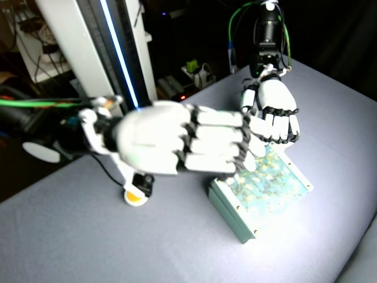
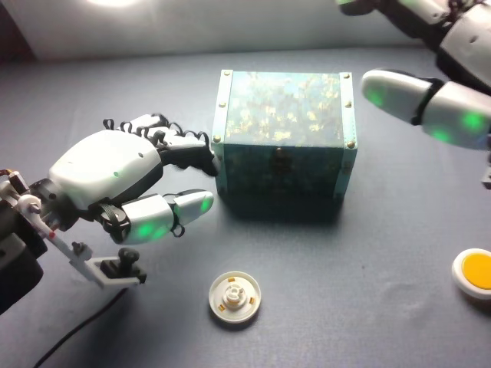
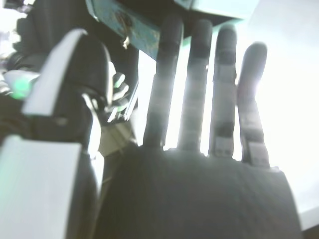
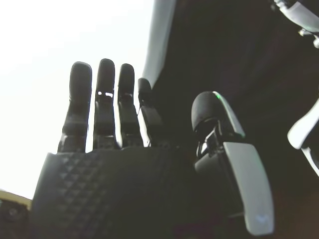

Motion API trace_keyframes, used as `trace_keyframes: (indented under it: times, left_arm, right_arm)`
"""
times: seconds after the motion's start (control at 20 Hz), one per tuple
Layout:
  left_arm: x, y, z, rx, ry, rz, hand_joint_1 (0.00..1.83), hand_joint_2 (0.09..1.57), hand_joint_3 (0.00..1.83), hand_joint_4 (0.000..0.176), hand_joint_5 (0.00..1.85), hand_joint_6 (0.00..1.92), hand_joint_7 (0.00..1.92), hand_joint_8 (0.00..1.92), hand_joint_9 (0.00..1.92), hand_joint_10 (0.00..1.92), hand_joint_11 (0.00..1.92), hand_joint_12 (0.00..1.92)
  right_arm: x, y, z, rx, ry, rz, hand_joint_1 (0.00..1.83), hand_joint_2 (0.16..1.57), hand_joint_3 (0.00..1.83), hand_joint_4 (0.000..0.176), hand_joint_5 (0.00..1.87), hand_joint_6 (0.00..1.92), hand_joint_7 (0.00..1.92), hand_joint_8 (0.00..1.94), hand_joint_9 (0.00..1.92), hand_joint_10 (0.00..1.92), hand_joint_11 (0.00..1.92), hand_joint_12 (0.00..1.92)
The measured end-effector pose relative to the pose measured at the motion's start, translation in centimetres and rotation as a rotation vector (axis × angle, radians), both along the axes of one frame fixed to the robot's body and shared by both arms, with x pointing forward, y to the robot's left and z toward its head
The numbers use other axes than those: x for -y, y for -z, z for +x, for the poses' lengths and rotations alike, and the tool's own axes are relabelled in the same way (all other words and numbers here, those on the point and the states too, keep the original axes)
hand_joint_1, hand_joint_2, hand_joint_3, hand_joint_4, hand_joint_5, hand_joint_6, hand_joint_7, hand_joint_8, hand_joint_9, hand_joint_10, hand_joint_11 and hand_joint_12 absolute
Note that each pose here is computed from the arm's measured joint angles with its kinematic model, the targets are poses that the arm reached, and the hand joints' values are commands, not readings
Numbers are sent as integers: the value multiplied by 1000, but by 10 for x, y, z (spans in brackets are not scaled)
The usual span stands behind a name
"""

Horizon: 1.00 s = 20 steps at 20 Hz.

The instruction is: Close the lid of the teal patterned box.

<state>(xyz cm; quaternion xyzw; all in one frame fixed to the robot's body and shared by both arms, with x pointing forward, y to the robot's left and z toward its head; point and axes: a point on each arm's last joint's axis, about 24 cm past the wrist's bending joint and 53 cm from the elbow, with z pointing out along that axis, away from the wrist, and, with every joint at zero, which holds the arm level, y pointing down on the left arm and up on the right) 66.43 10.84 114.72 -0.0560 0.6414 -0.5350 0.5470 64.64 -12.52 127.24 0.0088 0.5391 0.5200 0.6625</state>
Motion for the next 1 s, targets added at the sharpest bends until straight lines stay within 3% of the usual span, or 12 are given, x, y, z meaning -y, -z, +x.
trace_keyframes:
  times: [0.15, 0.25, 0.3, 0.35, 0.4, 0.45, 0.5, 0.55, 0.65, 0.7, 0.75, 1.0]
  left_arm:
    - [-1, -10, -6, 27, 11, -15, 507, 1498, 1, 176, 338, 1920, 89, 1651, 59, 1893, 168, 1921]
    - [-6, -23, -11, 65, 11, -33, 490, 1506, 1, 176, 320, 1921, 131, 1410, 58, 1632, 36, 1921]
    - [-10, -30, -14, 87, 8, -42, 278, 1425, 0, 74, 63, 1315, 108, 980, 11, 1221, 6, 1767]
    - [-13, -35, -18, 109, 6, -46, 253, 1402, 0, 43, 66, 945, 168, 576, 1, 877, 0, 1561]
    - [-15, -40, -21, 123, 5, -53, 230, 1380, 0, 31, 88, 492, 113, 253, 46, 375, 0, 1241]
    - [-18, -44, -26, 143, 3, -55, 200, 1398, 0, 50, 80, 238, 72, 80, 25, 101, 0, 779]
    - [-21, -50, -29, 163, 0, -63, 248, 1417, 3, 58, 78, 108, 33, 19, 4, 19, 0, 483]
    - [-26, -54, -33, 180, -7, -69, 351, 1440, 4, 25, 47, 40, 6, 3, 0, 3, 0, 326]
    - [-37, -60, -40, 206, -30, -72, 433, 1441, 0, 13, 1, 1, 0, 0, 0, 0, 0, 12]
    - [-42, -63, -42, 222, -42, -68, 87, 1354, 0, 100, 0, 0, 0, 0, 0, 0, 0, 2]
    - [-48, -66, -43, 228, -60, -70, 17, 1260, 0, 122, 0, 0, 0, 0, 0, 0, 0, 0]
    - [-67, -81, -52, 290, -105, -82, 0, 1258, 0, 129, 0, 0, 0, 0, 0, 0, 0, 0]
  right_arm:
    - [15, -5, -4, 10, 25, 33, 0, 1424, 0, 0, 0, 568, 143, 265, 0, 665, 0, 1548]
    - [16, -5, -12, 18, 17, 37, 0, 1408, 0, 0, 0, 534, 224, 160, 7, 769, 0, 1556]
    - [17, -3, -16, 19, 13, 34, 0, 1404, 0, 0, 0, 536, 251, 143, 1, 798, 0, 1547]
    - [19, -2, -21, 23, 9, 26, 0, 1405, 0, 0, 0, 524, 247, 130, 0, 772, 0, 1544]
    - [21, -2, -24, 23, 11, 28, 0, 1415, 3, 0, 0, 435, 211, 105, 0, 652, 0, 1508]
    - [26, -2, -27, 27, 17, 28, 0, 1424, 4, 0, 0, 349, 142, 57, 0, 459, 0, 1382]
    - [31, -2, -30, 28, 24, 26, 0, 1421, 1, 0, 0, 316, 135, 42, 0, 472, 0, 1370]
    - [39, -2, -34, 29, 38, 27, 21, 1413, 0, 0, 0, 298, 89, 15, 0, 295, 0, 1141]
    - [54, -3, -42, 29, 65, 29, 71, 1380, 0, 0, 0, 165, 31, 0, 0, 57, 0, 764]
    - [59, -3, -45, 30, 74, 28, 54, 1383, 0, 0, 0, 53, 5, 0, 0, 11, 0, 464]
    - [64, -2, -51, 31, 81, 28, 76, 1382, 0, 0, 0, 10, 0, 0, 0, 1, 0, 334]
    - [84, 1, -63, 36, 126, 45, 14, 1366, 2, 8, 0, 0, 0, 0, 0, 0, 0, 0]
